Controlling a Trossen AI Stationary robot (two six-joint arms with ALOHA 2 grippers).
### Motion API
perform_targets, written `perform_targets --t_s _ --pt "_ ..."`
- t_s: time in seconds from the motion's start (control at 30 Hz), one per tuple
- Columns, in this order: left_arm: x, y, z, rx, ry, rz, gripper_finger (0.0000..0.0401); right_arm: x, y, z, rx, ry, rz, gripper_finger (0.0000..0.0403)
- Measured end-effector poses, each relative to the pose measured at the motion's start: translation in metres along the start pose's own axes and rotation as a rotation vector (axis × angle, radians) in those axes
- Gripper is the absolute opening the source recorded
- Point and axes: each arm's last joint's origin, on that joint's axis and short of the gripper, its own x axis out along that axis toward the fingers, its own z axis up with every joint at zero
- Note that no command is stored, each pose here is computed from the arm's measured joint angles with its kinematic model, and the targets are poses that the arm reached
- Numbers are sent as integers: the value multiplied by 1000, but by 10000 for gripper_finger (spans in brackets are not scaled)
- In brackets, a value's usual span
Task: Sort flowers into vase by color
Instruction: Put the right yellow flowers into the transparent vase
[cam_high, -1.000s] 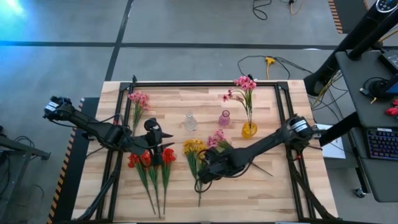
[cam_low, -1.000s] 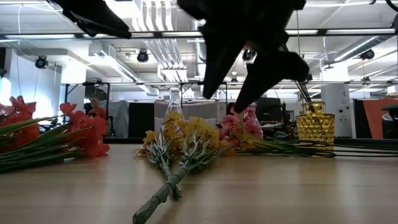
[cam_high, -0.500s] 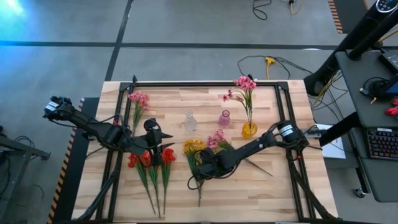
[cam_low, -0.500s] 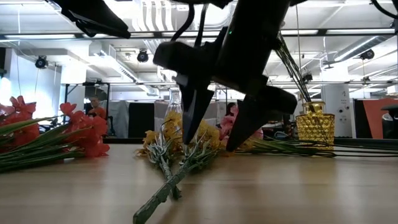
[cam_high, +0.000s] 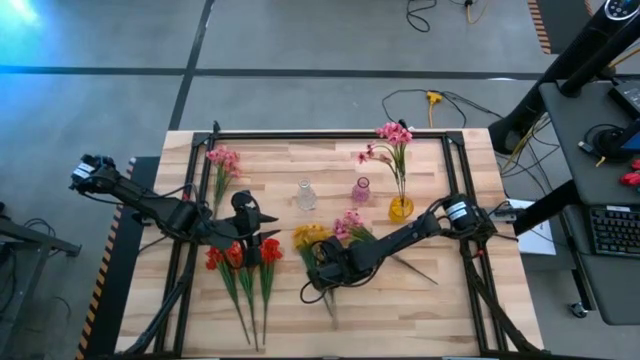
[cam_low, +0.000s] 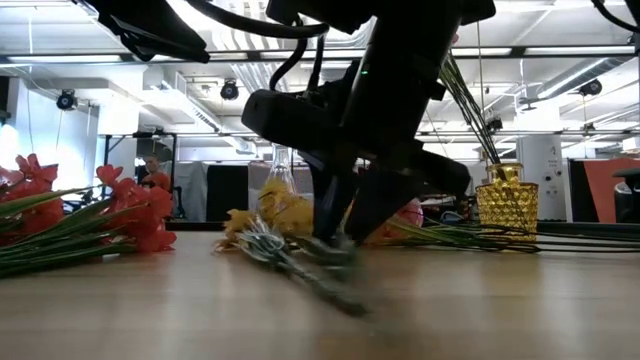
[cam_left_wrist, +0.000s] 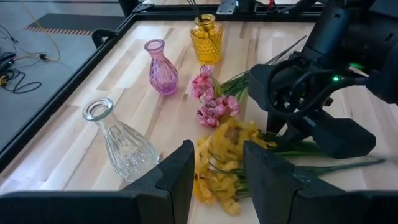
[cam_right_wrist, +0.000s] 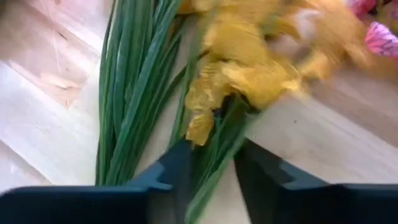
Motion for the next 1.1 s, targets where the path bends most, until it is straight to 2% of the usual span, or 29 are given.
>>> perform_targets --t_s 0.17,0.43,0.67,0.8,0.93,1.03,1.1 --pt "0 0 0 -3 0 0 120 -4 -1 1 -13 -34 -11 18" --pt "0 0 0 -3 0 -1 120 -45 -3 10 -39 -112 3 13" --pt "-2 -4 2 21 -31 -23 120 -105 -6 10 -98 -273 64 13" --pt "-8 -16 8 99 -127 -93 120 -137 -10 5 -157 -397 81 13" --pt "-12 -28 3 181 -215 -182 120 -166 -18 -1 -232 -526 96 13" --pt "-9 -36 -5 262 -299 -355 120 -180 -19 -5 -321 -599 118 13" --pt "-6 -39 -10 279 -374 -427 120 -184 -18 -4 -364 -634 147 13"
